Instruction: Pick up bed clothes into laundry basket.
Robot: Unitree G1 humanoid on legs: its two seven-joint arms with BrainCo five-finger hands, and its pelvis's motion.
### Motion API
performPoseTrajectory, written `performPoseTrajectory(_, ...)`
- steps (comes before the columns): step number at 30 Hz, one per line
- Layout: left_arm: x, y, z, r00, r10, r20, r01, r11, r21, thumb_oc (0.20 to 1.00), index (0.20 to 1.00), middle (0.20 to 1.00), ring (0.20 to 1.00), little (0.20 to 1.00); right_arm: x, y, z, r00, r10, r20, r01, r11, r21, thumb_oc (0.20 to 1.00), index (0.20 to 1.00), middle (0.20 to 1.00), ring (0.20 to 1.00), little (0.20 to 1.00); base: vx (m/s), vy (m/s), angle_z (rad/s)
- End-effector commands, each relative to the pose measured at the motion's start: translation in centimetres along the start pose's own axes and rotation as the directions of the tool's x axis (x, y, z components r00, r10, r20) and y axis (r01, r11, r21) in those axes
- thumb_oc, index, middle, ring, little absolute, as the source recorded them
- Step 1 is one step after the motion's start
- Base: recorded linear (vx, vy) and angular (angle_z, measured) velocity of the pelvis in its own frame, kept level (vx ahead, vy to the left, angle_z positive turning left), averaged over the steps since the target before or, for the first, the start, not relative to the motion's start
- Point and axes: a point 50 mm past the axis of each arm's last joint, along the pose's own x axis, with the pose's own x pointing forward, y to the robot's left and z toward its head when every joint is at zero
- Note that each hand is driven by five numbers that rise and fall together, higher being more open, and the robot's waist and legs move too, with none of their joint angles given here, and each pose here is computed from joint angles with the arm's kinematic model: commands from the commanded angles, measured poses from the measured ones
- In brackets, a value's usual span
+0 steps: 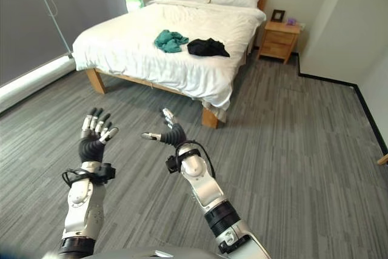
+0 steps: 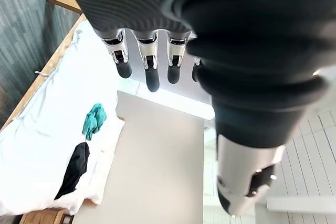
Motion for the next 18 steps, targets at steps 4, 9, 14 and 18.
performPoseTrajectory(4, 0.9, -0.5, 0.9, 0.998, -0.038, 0.051, 0.041, 0.998, -0.051, 1.000, 1.000, 1.000, 1.000, 1.000, 0.4, -1.5, 2.8, 0.988, -0.079, 0.131, 0.073, 0.996, 0.049, 1.000, 1.000, 1.000, 1.000, 1.000, 0.05, -0.053, -0.08)
performPoseTrajectory(9, 0.5, -0.9, -0.3, 0.998, -0.059, -0.028, 0.058, 0.998, -0.033, 1.000, 1.000, 1.000, 1.000, 1.000, 0.2, -2.7, 2.6, 0.985, -0.119, 0.124, 0.124, 0.992, -0.028, 1.000, 1.000, 1.000, 1.000, 1.000, -0.05, -0.104, 0.16)
performPoseTrajectory(14, 0.2, -0.6, -1.5, 0.996, -0.041, -0.082, 0.041, 0.999, 0.000, 1.000, 1.000, 1.000, 1.000, 1.000, -0.3, -3.1, 1.1, 0.991, -0.115, 0.073, 0.118, 0.992, -0.035, 1.000, 1.000, 1.000, 1.000, 1.000, 0.22, 0.060, 0.09)
performPoseTrajectory(18, -0.5, -0.3, -2.3, 0.993, -0.023, -0.112, 0.022, 1.000, -0.009, 1.000, 1.000, 1.000, 1.000, 1.000, -0.9, -3.5, 0.0, 0.993, -0.117, 0.021, 0.117, 0.993, -0.012, 1.000, 1.000, 1.000, 1.000, 1.000, 0.53, 0.176, -0.16)
